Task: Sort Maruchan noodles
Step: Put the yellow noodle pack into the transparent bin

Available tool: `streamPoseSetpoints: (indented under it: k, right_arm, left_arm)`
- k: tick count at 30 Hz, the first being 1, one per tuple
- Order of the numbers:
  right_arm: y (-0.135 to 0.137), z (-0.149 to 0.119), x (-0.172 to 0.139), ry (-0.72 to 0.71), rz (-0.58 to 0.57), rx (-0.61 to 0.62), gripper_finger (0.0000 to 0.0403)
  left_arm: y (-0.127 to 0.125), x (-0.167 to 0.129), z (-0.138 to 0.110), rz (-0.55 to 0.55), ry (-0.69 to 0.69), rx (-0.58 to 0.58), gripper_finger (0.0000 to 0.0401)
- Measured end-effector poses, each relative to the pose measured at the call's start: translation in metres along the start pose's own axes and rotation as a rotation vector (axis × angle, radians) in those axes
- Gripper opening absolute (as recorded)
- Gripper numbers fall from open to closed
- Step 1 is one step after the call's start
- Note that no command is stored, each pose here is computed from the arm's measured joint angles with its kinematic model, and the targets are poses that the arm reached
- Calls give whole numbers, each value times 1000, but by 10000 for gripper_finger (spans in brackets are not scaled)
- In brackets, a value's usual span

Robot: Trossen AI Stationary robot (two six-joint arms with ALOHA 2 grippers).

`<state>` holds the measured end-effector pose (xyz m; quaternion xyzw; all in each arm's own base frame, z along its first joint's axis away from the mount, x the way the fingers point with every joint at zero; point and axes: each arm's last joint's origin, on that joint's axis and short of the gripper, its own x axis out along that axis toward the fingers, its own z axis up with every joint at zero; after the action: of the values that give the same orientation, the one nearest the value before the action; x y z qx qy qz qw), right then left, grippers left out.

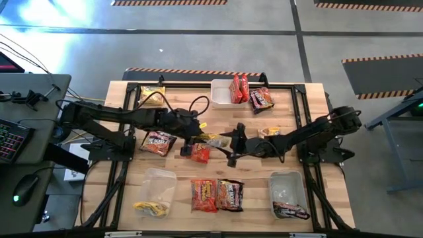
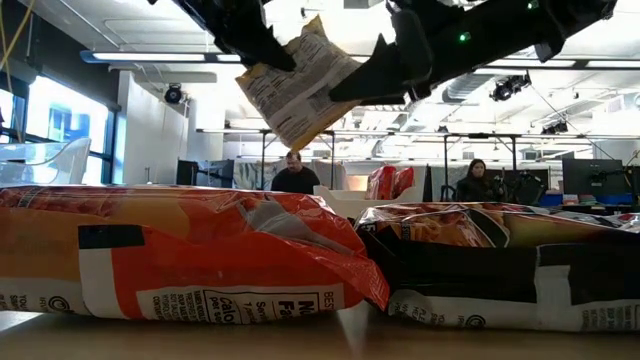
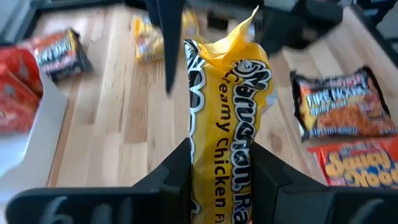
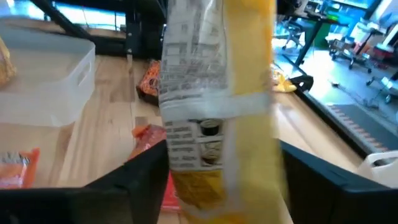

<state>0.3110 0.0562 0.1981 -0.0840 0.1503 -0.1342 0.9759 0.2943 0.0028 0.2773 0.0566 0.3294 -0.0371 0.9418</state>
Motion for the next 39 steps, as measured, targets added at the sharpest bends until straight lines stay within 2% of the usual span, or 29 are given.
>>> streamPoseSetpoints:
  k: [4, 7, 14, 20, 24, 29, 33, 39]
  right_arm:
    - [-8, 6, -14, 62, -24, -20, 258]
    - [-17, 5, -28, 157, -77, -9, 234]
    - [-30, -19, -46, 217, -242, 66, 117]
    - [-31, -30, -47, 227, -240, 36, 12]
    - [-31, -30, -47, 223, -241, 24, 18]
    - [-31, -30, -47, 224, -241, 21, 26]
    - [-31, -30, -47, 224, -241, 21, 17]
    - [-34, -30, -46, 227, -246, 32, 2]
  left_arm:
    - [-3, -9, 4, -14, 86, -1, 82]
    - [-12, -19, 10, -50, 155, -2, 82]
    - [-49, -54, 22, -130, 368, -89, 82]
    - [-94, -79, 17, -172, 537, -235, 81]
    - [-129, -90, 12, -220, 569, -303, 81]
    - [-163, -99, -6, -178, 602, -334, 81]
    - [-182, -97, -31, -135, 648, -326, 81]
    - [-200, -84, -54, -160, 650, -277, 81]
